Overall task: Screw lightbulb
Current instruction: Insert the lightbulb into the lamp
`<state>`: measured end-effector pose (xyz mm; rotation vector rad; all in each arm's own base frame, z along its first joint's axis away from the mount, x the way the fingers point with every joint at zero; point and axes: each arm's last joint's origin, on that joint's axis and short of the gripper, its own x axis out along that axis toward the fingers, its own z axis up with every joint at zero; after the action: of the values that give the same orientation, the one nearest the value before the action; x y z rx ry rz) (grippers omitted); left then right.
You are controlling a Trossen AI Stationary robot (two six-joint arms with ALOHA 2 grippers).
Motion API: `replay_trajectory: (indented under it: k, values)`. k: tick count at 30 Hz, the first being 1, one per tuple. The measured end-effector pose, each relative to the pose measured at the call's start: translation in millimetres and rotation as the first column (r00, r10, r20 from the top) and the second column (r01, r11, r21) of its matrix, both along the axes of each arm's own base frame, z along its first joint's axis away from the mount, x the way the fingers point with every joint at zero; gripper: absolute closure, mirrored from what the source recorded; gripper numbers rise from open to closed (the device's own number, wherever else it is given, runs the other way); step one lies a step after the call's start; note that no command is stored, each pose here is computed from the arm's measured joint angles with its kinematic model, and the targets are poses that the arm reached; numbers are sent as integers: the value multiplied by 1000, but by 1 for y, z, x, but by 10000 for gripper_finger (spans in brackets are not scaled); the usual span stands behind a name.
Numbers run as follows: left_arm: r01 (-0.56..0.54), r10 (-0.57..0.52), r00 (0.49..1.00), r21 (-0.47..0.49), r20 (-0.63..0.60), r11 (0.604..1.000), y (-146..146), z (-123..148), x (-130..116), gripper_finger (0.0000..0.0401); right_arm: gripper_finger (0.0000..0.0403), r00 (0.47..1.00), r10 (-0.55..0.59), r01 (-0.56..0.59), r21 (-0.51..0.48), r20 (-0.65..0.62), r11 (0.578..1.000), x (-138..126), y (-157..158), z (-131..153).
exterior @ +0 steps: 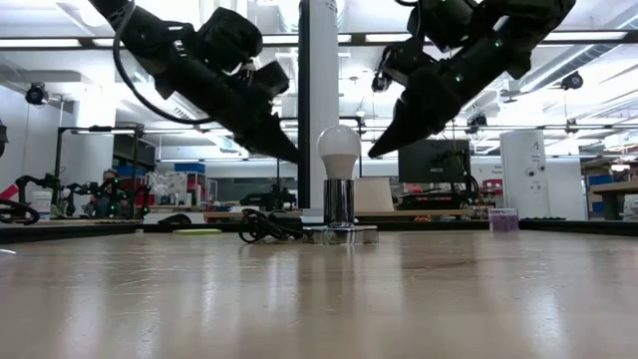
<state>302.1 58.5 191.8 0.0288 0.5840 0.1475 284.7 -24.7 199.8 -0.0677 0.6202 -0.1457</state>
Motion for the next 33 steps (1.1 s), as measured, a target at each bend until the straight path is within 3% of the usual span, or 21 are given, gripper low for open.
replay_trajectory:
  k: [6, 12, 19, 26, 29, 33]
  values:
    - [135, -132, 990, -65, 54, 989, -5, 3, 2, 401, 403, 997, -73, 72, -62, -13, 995, -1, -5, 0]
    - [139, -134, 985, -39, 104, 990, -4, 8, 5, 401, 403, 998, -55, 57, -79, 30, 995, 1, -7, 3]
    - [52, -52, 994, -6, 91, 999, -1, 7, 5, 401, 403, 998, 52, -51, -13, 38, 999, 2, -2, 3]
    - [-21, 21, 1000, 3, -16, 1000, 0, -1, -1, 401, 403, 1000, 0, 0, -21, -2, 1000, 0, -3, 0]
    - [65, -65, 998, -40, 7, 997, -2, 1, 0, 401, 403, 997, -69, 68, -63, -18, 996, -1, -6, -1]
    - [122, -118, 989, -47, 85, 991, -3, 4, 5, 401, 403, 997, -68, 70, -80, 24, 994, 2, -9, 2]
